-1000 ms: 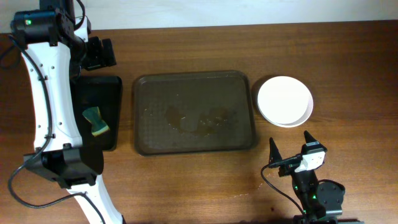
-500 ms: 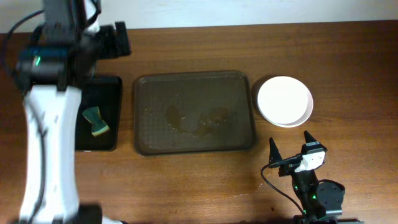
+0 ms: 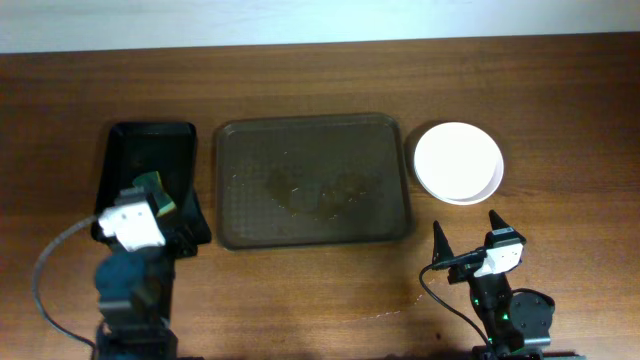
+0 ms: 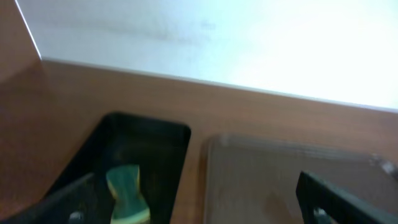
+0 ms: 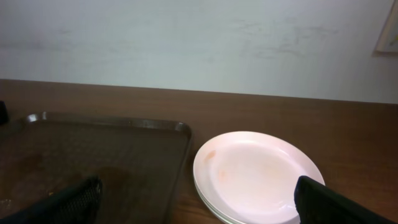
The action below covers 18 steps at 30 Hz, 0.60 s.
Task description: Clean dirty plates on tray and stack at the side
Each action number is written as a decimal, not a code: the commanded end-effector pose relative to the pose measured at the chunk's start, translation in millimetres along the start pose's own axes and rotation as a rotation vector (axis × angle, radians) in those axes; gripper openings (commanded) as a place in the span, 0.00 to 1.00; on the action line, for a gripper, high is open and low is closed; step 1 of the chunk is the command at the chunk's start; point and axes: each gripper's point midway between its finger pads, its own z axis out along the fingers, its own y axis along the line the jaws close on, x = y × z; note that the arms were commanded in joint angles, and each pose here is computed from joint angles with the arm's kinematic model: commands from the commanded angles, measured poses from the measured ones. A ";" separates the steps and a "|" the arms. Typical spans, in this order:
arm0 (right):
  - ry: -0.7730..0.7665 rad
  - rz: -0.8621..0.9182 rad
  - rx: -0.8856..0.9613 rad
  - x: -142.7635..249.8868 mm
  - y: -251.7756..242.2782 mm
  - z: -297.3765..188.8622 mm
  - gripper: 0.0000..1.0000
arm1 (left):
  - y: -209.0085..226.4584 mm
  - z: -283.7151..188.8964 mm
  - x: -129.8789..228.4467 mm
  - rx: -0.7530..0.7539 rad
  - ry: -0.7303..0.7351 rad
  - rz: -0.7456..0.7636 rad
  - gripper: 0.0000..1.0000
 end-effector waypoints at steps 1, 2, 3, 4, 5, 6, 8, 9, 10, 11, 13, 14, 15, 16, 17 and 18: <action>0.005 0.001 0.003 2.8 0.0 0.2 0.98 | 10.5 0.2 51.9 -0.010 -0.039 -0.013 0.99; 0.005 0.001 0.003 2.8 0.0 0.2 0.98 | 13.3 -2.0 63.9 -0.014 -0.054 -0.014 0.99; 0.005 0.001 0.002 2.8 0.1 0.2 0.99 | 15.8 -3.6 68.5 -0.022 -0.071 -0.016 0.99; 0.005 0.001 0.003 2.8 0.0 0.2 0.98 | 18.3 -5.3 72.3 -0.030 -0.093 -0.018 0.99; 0.005 0.001 0.003 2.8 0.0 0.2 0.99 | 20.4 -6.5 74.5 -0.037 -0.112 -0.020 0.99; 0.005 0.001 0.003 2.8 0.0 0.2 0.99 | 22.1 -7.5 76.6 -0.043 -0.129 -0.021 0.99; 0.005 0.001 0.003 2.8 0.0 0.2 0.98 | 22.9 -6.7 85.6 -0.041 -0.146 0.009 0.99; 0.005 0.001 0.003 2.8 0.0 0.2 0.98 | 23.2 -5.5 91.0 -0.040 -0.146 0.025 0.99; 0.005 0.001 0.003 2.8 0.0 0.2 0.98 | 21.7 -4.3 96.4 -0.029 -0.145 0.048 0.99; 0.005 0.001 0.003 2.8 0.0 0.2 0.98 | 16.7 -5.7 93.5 -0.004 -0.160 0.095 0.99; 0.005 0.001 0.002 2.8 0.1 0.2 0.98 | 8.1 -8.3 90.0 0.036 -0.181 0.197 0.99; 0.005 0.001 0.003 2.8 0.0 0.2 0.98 | 6.5 -8.3 90.5 0.045 -0.180 0.208 0.99; 0.005 0.001 0.003 2.8 0.0 0.2 0.98 | 6.2 -8.3 90.5 0.047 -0.180 0.207 0.99; 0.005 0.001 0.003 2.8 0.0 0.2 0.98 | 6.2 -8.2 90.7 0.047 -0.179 0.207 0.99; 0.005 0.001 0.002 2.9 0.1 0.2 0.98 | 6.2 -8.2 90.7 0.047 -0.179 0.207 0.99; 0.005 0.001 0.003 2.8 0.0 0.2 0.98 | 6.2 -8.2 90.7 0.047 -0.179 0.207 0.99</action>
